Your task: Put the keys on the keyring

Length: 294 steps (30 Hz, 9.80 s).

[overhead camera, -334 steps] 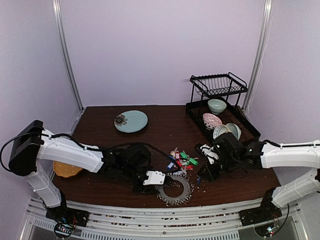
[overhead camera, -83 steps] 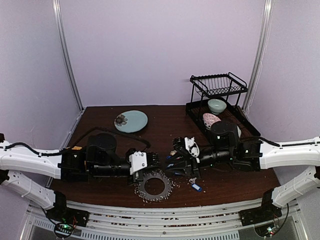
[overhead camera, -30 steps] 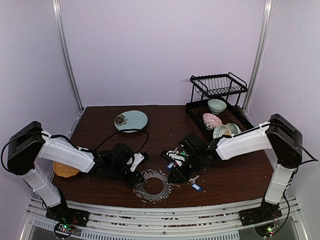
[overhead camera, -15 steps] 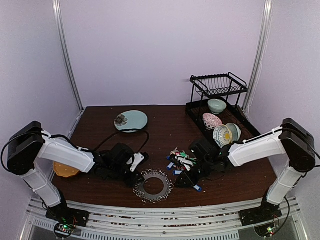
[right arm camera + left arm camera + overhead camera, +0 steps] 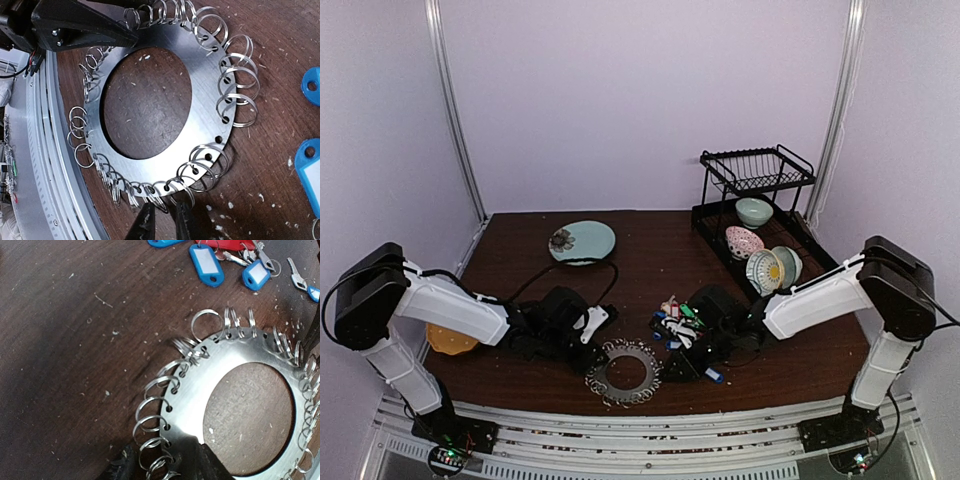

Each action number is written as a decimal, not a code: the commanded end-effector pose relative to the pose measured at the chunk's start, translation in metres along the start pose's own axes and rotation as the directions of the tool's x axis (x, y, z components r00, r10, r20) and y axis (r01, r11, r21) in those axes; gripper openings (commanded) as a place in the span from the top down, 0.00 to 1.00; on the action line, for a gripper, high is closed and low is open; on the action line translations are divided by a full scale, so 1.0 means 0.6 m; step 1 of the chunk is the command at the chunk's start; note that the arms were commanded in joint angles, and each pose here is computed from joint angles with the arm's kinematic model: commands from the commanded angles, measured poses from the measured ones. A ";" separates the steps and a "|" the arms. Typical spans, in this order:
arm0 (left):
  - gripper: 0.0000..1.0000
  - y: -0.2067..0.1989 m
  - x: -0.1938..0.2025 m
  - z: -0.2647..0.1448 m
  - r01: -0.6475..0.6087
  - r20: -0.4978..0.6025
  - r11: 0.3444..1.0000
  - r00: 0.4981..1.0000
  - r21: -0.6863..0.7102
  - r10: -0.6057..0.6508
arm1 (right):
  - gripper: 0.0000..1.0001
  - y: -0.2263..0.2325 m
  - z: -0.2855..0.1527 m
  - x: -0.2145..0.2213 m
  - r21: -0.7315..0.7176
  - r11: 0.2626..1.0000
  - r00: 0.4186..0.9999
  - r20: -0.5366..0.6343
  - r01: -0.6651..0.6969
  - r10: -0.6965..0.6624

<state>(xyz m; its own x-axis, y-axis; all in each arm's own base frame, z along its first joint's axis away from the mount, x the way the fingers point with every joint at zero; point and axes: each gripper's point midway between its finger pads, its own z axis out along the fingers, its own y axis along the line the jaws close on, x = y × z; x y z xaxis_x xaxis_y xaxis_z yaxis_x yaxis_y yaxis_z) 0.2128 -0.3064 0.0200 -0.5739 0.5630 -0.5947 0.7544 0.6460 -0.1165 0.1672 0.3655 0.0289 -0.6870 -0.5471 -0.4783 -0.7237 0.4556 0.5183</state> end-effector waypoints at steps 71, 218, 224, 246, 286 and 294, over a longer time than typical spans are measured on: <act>0.58 -0.001 -0.005 -0.014 -0.021 0.058 1.000 0.998 0.014 0.020 | 0.77 0.063 0.017 -0.014 0.088 0.984 0.985 0.065 0.156 -0.162; 1.00 -0.271 -0.265 -0.406 -0.622 0.781 0.780 0.455 -0.065 0.428 | 1.00 0.359 -0.306 -0.205 0.218 0.642 0.429 0.584 0.735 -0.689; 1.00 -0.260 -0.259 -0.418 -0.630 0.778 0.766 0.416 -0.127 0.471 | 0.80 0.349 -0.303 -0.193 0.226 0.625 0.430 0.553 0.747 -0.714; 1.00 -0.322 -0.272 -0.479 -0.797 0.806 0.508 0.046 -0.327 0.590 | 0.77 0.427 -0.381 -0.161 0.212 0.506 0.245 0.682 0.836 -0.690; 1.00 -0.306 -0.291 -0.459 -0.786 0.741 0.518 0.118 -0.336 0.661 | 0.78 0.370 -0.319 -0.180 0.325 0.440 0.261 0.470 0.837 -0.843; 1.00 -0.306 -0.288 -0.450 -0.795 0.734 0.514 0.133 -0.322 0.666 | 0.86 0.375 -0.315 -0.188 0.322 0.439 0.255 0.480 0.839 -0.839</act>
<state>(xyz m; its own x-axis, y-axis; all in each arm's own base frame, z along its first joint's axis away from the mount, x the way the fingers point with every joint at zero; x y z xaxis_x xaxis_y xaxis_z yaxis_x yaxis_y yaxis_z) 0.0857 -0.3810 0.3263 0.6461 0.1840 -0.7407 0.7554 -0.0154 0.6551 0.0957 0.3921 0.3228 0.3974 -0.2142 -0.8923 -0.9158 -0.0304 -0.4006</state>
